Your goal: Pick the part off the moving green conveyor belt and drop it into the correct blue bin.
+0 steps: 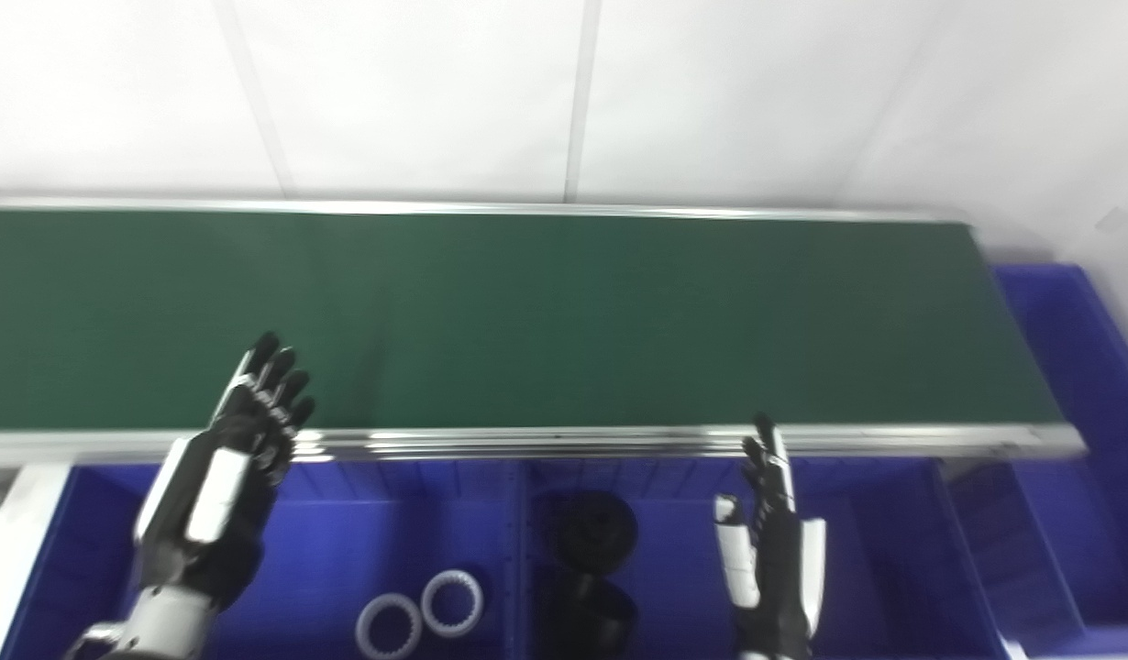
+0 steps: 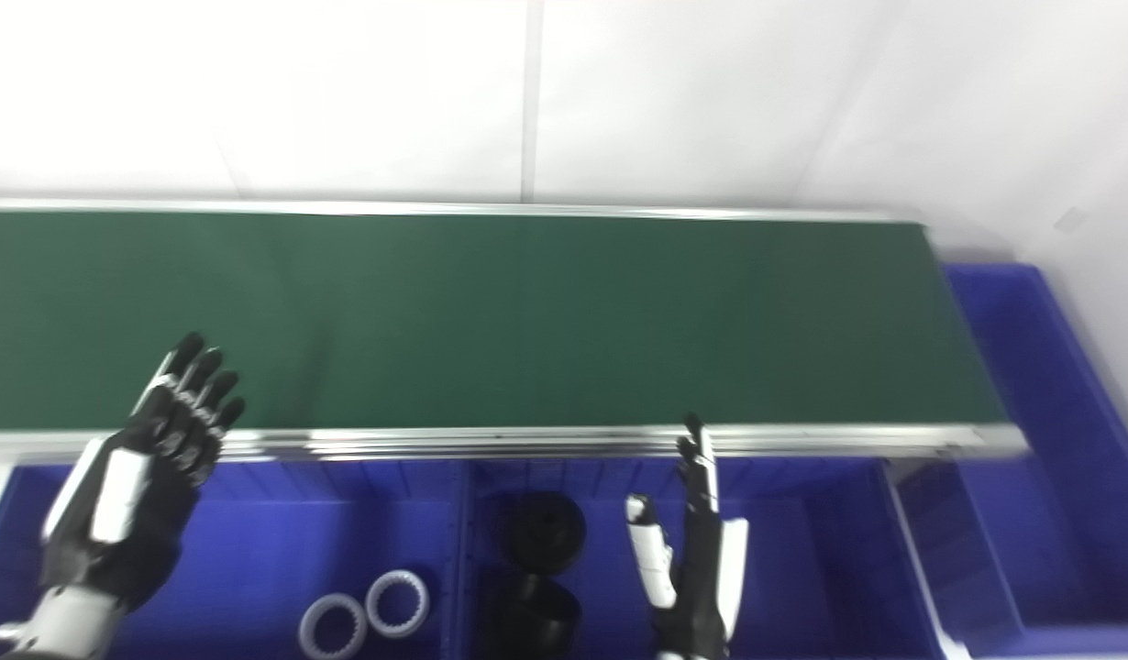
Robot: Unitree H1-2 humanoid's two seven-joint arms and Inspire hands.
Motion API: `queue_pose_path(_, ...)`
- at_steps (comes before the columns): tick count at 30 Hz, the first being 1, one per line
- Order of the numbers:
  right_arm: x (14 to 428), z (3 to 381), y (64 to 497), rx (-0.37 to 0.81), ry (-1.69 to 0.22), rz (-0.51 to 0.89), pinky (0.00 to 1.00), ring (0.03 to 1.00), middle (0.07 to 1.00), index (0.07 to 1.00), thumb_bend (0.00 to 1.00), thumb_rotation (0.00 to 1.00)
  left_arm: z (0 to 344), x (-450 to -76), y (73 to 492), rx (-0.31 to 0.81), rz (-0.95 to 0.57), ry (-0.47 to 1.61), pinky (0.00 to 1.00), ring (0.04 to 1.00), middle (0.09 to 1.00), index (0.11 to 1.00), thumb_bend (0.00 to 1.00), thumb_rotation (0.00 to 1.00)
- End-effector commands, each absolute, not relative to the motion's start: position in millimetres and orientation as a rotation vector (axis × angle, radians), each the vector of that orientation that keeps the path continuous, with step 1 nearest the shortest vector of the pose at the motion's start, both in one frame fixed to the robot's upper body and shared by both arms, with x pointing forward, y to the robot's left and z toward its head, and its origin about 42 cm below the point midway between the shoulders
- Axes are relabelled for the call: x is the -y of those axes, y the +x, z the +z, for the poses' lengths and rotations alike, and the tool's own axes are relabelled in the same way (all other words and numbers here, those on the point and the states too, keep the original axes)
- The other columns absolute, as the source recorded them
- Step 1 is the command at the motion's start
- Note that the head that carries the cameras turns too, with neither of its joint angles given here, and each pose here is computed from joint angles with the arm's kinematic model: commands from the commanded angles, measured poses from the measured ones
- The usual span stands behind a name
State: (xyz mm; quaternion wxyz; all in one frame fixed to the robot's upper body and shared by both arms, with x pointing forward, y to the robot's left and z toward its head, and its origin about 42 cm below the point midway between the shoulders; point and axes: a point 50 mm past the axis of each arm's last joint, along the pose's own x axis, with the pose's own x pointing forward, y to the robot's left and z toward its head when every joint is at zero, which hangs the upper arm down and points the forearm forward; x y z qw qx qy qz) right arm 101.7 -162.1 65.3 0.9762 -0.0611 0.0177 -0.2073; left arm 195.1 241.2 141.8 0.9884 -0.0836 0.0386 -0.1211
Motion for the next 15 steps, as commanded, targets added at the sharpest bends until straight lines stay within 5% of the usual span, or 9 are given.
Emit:
queue_pose_path(1, 106.4, 87.5, 125.6, 0.011, 0.056, -0.448, 0.90, 0.942, 0.970, 0.942, 0.74, 1.00, 154.4, -240.5, 200.0, 0.024, -0.268, -0.135, 1.00, 1.000, 1.000, 1.000, 0.74, 0.71)
queue_pose_path(12, 115.2, 86.6, 122.0, 0.006, 0.072, -0.416, 0.89, 0.941, 0.970, 0.948, 0.75, 1.00, 170.4, -236.4, 185.2, 0.135, -0.226, -0.079, 1.00, 1.000, 1.000, 1.000, 0.79, 0.67)
queue_pose_path(15, 122.8, 86.7, 117.3, 0.005, 0.086, -0.390, 0.89, 0.935, 0.972, 0.948, 0.76, 1.00, 176.0, -230.5, 169.4, 0.166, -0.171, -0.058, 1.00, 1.000, 1.000, 1.000, 0.69, 0.70)
